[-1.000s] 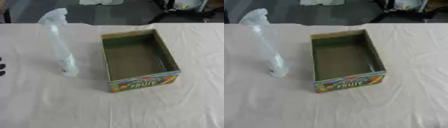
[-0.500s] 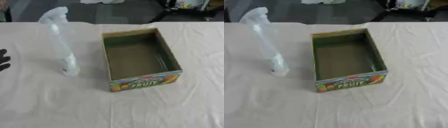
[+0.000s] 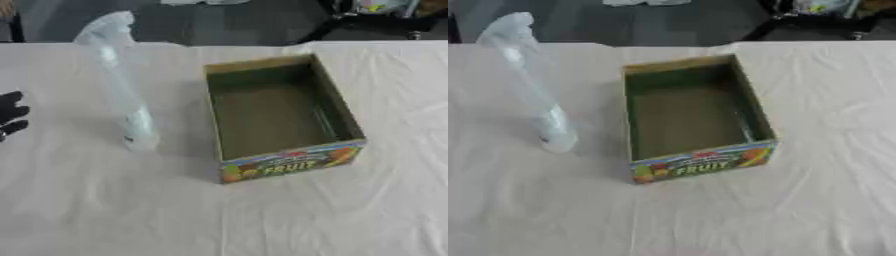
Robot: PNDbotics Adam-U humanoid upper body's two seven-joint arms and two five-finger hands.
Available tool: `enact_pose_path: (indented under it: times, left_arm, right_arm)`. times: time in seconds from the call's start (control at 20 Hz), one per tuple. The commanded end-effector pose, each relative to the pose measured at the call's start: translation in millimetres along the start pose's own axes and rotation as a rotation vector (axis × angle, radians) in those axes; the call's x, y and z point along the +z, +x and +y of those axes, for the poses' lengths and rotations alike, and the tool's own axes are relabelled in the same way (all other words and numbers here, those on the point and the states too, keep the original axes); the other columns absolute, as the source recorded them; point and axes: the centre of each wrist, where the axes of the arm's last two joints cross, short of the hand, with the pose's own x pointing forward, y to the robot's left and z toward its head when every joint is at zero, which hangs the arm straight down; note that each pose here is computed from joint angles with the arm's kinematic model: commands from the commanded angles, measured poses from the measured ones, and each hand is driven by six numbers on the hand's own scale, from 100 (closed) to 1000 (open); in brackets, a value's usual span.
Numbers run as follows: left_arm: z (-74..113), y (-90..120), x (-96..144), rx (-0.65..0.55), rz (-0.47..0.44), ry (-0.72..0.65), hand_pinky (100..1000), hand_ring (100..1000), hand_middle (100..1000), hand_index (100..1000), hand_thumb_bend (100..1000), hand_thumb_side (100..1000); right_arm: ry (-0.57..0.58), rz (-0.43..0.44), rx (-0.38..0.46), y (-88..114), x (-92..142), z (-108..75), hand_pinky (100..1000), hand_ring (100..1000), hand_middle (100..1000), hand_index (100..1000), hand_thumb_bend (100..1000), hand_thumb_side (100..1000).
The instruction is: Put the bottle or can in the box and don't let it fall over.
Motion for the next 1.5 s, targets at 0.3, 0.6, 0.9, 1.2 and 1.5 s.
enact_pose_path:
  times: [0.3, 0.6, 0.9, 1.2, 1.5]
  left_arm:
    - [12.0, 7.5, -12.9, -0.047, -0.004, -0.053, 1000, 1000, 1000, 910, 779, 469]
    - [13.2, 6.4, -22.4, -0.053, -0.001, -0.089, 1000, 1000, 1000, 911, 780, 469]
    - [16.6, 3.8, -31.6, -0.052, 0.005, -0.105, 1000, 1000, 1000, 908, 784, 470]
    - [18.9, 0.5, -39.0, -0.04, 0.016, -0.113, 1000, 1000, 1000, 910, 782, 469]
    - [20.7, -0.6, -45.7, -0.037, 0.018, -0.127, 1000, 1000, 1000, 923, 774, 465]
  right_arm:
    - [0.003, -0.022, -0.002, 2.1, -3.4, 2.1, 975, 1000, 1000, 963, 100, 494]
    - [0.006, -0.022, -0.003, 2.1, -3.5, 2.8, 975, 1000, 1000, 963, 100, 494]
    - [0.009, -0.021, -0.006, 2.2, -3.2, 2.2, 974, 1000, 1000, 963, 100, 493]
    - [0.015, -0.018, -0.009, 2.1, -3.3, 2.9, 975, 1000, 1000, 964, 100, 490]
    - [0.02, -0.016, -0.01, 2.1, -3.2, 3.7, 976, 1000, 1000, 964, 100, 488]
